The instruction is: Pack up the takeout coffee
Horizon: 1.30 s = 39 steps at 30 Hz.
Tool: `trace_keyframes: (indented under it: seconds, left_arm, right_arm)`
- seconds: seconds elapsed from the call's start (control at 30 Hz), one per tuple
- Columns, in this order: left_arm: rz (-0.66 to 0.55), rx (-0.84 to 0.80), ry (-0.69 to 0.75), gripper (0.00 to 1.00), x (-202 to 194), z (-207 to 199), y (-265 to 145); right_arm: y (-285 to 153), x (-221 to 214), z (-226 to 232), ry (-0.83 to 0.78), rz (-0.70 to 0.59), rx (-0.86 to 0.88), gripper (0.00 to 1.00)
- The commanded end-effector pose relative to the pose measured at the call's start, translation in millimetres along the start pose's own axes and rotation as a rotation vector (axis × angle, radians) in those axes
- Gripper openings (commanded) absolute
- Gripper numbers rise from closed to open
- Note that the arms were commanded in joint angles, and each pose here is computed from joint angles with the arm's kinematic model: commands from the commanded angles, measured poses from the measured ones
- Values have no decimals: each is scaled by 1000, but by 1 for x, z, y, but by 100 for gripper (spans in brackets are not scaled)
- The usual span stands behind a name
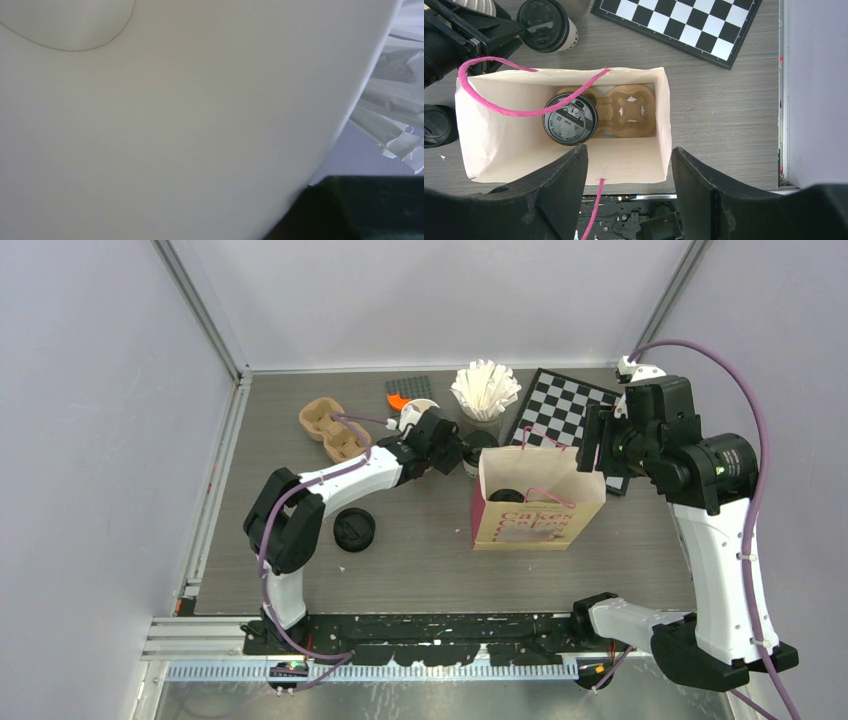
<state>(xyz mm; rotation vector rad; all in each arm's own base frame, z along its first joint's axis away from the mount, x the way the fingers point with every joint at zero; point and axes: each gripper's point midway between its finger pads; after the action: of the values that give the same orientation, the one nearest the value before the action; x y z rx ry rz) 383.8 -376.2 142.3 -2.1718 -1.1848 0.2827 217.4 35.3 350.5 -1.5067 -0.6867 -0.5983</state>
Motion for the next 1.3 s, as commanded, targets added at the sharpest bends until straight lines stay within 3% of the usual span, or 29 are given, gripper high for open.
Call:
trace_keyframes:
  seconds: [0.0, 0.43, 0.77, 1.1, 1.27]
  left_arm:
    - [-1, 27, -13, 42, -2, 6, 7]
    - [13, 54, -9, 41, -6, 17, 12]
    - [21, 58, 5, 29, -7, 18, 12]
    - [27, 85, 12, 40, -8, 27, 10]
    - [32, 57, -3, 41, -11, 23, 15]
  right_arm:
    - [-6, 10, -4, 0, -51, -12, 67]
    - [-9, 12, -5, 5, -62, -15, 67]
    - [-10, 13, -6, 8, -68, -18, 67]
    - [-11, 13, -5, 10, -71, -14, 67]
    - [-10, 13, -4, 10, -68, -9, 67]
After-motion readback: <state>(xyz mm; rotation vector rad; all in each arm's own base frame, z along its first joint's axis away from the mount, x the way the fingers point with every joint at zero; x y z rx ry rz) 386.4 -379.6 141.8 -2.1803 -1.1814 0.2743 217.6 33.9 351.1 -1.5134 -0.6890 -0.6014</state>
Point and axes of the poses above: each gripper's point midway between its finger pads, its own y axis out along the fingers, its own z axis along the line the jaws close on, x = y × z, and after that the axes turned 8 degrees about -y, right-handed
